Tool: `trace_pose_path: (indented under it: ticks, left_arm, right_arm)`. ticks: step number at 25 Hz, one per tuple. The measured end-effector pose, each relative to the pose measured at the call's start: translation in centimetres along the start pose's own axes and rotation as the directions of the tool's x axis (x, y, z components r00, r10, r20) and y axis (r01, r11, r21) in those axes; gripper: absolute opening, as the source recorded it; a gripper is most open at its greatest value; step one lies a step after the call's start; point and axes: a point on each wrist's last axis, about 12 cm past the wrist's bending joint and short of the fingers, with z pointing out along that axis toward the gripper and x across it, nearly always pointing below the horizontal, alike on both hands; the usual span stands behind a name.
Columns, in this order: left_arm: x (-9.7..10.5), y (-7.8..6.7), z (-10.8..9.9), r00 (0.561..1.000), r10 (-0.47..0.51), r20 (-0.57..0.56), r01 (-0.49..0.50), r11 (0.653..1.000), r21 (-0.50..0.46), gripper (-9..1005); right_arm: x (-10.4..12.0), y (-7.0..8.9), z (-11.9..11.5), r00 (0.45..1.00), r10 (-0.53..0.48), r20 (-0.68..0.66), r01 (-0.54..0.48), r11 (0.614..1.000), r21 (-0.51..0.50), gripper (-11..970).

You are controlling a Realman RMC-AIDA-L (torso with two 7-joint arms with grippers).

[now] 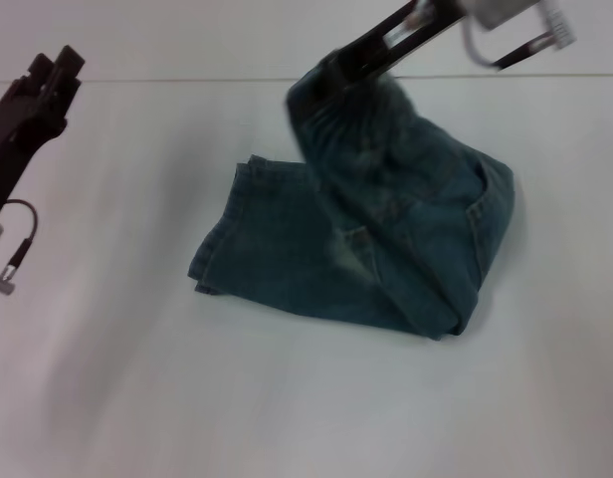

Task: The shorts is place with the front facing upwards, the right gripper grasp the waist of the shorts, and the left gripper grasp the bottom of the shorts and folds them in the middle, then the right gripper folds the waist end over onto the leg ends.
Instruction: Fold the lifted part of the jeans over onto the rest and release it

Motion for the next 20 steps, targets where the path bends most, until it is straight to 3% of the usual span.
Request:
trace_pose_path:
  ticks: [9,14,20]
  left_arm:
    - [0.1,0.5,-2.3,1.000,-0.020,0.007,0.020,1.000,-0.011,463]
    - [0.3,0.3,-2.6,1.000,-0.022,0.002,0.022,1.000,-0.007,466]
    - [0.5,0.2,-2.6,1.000,-0.023,-0.012,0.023,1.000,0.003,470]
  right_arm:
    - [-0.2,2.8,6.6,0.989,-0.095,-0.111,0.098,0.995,0.023,158]
    - [-0.1,3.1,8.2,0.986,-0.118,-0.121,0.125,0.991,0.056,173]
    - [-0.1,3.0,8.4,0.984,-0.140,-0.112,0.148,0.987,0.064,396]
